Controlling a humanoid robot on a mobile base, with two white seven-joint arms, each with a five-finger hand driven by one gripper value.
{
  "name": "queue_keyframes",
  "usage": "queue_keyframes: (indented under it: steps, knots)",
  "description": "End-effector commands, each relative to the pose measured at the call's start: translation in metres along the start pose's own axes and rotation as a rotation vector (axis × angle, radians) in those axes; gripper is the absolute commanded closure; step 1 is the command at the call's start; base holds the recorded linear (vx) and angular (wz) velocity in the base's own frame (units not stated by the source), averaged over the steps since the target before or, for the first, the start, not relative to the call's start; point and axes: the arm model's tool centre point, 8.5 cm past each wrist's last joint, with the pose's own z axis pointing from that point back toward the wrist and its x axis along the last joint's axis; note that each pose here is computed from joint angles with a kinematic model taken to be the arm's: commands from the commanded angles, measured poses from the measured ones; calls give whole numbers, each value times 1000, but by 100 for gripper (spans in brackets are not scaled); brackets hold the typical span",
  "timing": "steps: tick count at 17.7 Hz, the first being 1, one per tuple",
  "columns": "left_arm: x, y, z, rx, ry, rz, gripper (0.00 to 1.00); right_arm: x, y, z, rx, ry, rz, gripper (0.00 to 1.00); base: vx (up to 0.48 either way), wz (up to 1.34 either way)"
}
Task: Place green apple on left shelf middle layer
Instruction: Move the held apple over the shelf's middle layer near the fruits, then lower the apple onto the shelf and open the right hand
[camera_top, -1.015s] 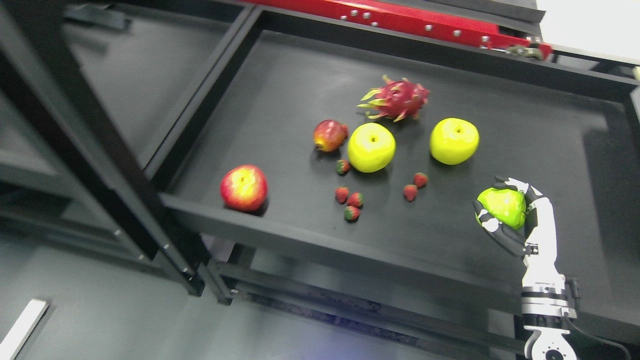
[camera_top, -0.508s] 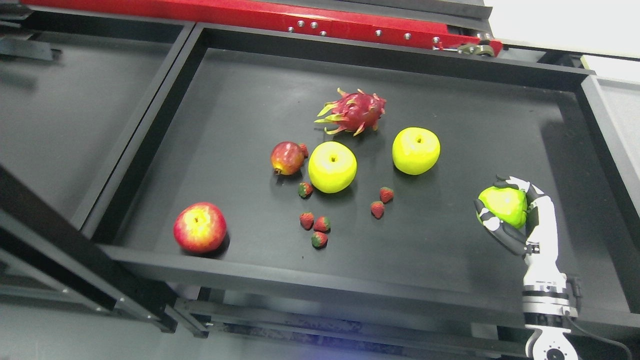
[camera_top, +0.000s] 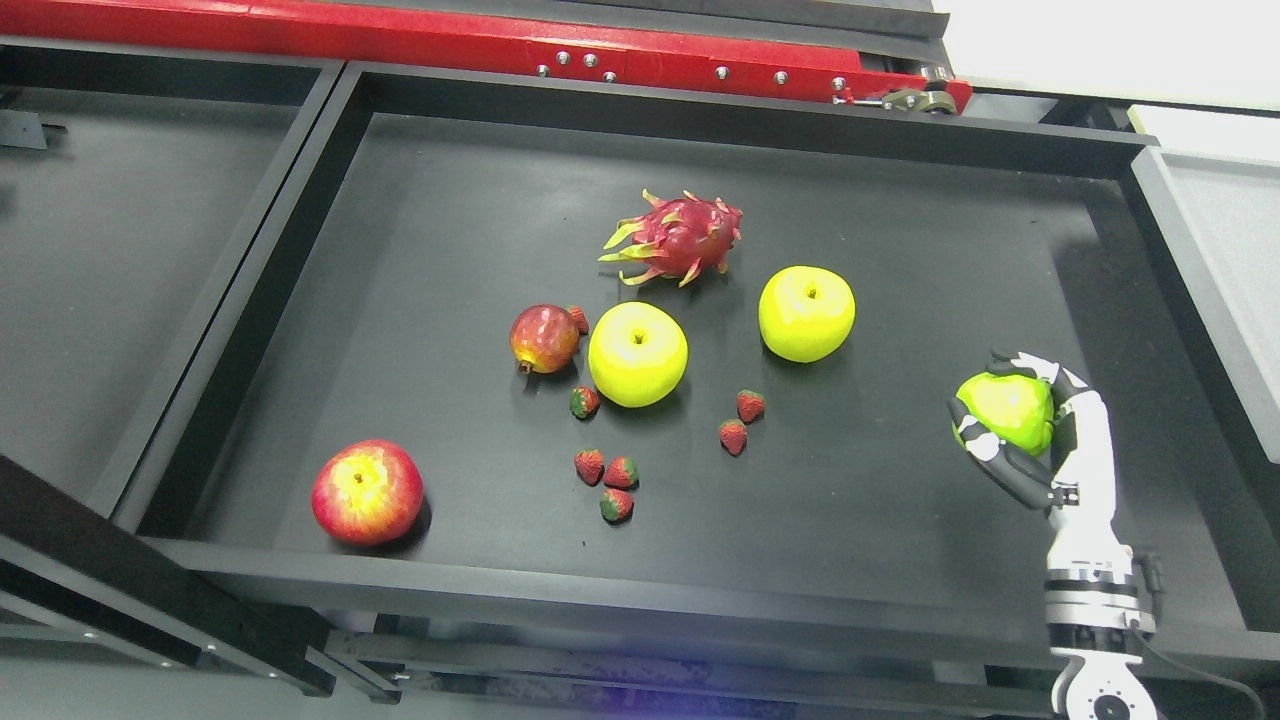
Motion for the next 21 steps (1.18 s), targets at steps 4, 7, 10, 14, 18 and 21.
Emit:
queue_keyframes:
  steps: [4,7,10,14,18,21]
  knots:
    - [-6,11,2,17,9,1,0,-7,11,-16,107,101,-14,66,8,-20]
    - [-6,11,2,19,9,1,0,-12,13,-13,115,129,-17,0,0,0]
    - [-6,11,2,19,9,1,0,-11,12,-15,112,121,-16,0,0,0]
    - [-6,11,2,19,9,1,0,-19,10,-19,170,138,143,2,0,0]
    - [-6,11,2,17,9,1,0,-23,10,-40,293,121,775,7,0,0]
    - [-6,11,2,19,9,1,0,-22,13,-43,304,122,979,5,0,0]
